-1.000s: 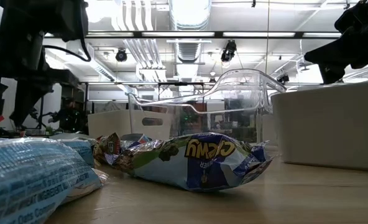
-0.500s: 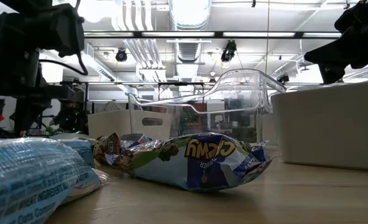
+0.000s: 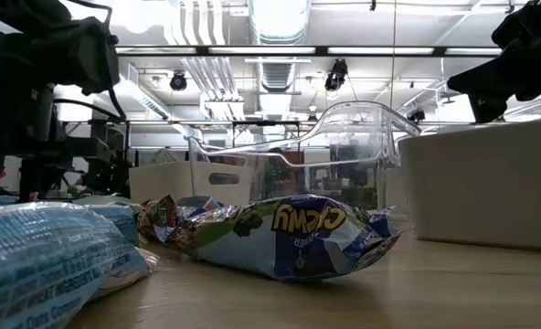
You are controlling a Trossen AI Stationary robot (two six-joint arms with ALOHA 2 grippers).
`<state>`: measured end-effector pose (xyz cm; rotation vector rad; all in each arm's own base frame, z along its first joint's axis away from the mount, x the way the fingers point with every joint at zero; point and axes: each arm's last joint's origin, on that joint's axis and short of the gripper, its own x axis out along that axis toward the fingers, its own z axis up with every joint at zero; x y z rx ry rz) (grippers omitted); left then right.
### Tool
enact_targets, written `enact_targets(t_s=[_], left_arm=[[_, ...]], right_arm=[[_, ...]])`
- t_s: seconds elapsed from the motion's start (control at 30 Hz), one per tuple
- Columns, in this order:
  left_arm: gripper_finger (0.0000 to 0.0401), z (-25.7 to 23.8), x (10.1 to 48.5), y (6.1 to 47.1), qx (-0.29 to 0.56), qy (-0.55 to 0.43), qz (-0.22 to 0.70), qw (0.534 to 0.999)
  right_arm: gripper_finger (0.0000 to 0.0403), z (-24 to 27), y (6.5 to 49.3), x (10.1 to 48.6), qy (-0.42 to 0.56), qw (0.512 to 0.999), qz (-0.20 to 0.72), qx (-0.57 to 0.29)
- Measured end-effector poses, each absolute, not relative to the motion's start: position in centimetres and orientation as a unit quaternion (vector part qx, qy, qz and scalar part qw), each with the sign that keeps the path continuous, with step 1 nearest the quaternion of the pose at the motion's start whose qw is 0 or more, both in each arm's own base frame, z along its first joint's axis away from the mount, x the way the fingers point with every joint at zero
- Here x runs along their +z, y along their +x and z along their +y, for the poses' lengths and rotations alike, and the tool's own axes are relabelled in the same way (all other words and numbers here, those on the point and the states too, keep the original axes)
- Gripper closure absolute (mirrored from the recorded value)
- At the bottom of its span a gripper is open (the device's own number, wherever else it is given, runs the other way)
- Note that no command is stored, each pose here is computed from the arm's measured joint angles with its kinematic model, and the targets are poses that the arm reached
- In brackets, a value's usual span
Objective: Pick and place Granola Bars by type
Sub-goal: Put the red granola bar into the white bin
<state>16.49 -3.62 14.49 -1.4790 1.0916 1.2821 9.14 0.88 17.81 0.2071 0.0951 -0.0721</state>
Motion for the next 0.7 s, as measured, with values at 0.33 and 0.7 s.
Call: enact_targets(t_s=[0.33, 0.7], left_arm=[[0.0277, -3.62, 14.21, 16.36, 0.512, -0.597, 0.442, 0.432], [0.0353, -3.65, 14.19, 16.42, 0.508, -0.6, 0.442, 0.432]], right_arm=[[0.039, 0.88, 9.14, 17.81, 0.103, 0.993, 0.047, -0.036], [0.039, 0.89, 9.14, 17.82, 0.103, 0.993, 0.047, -0.036]])
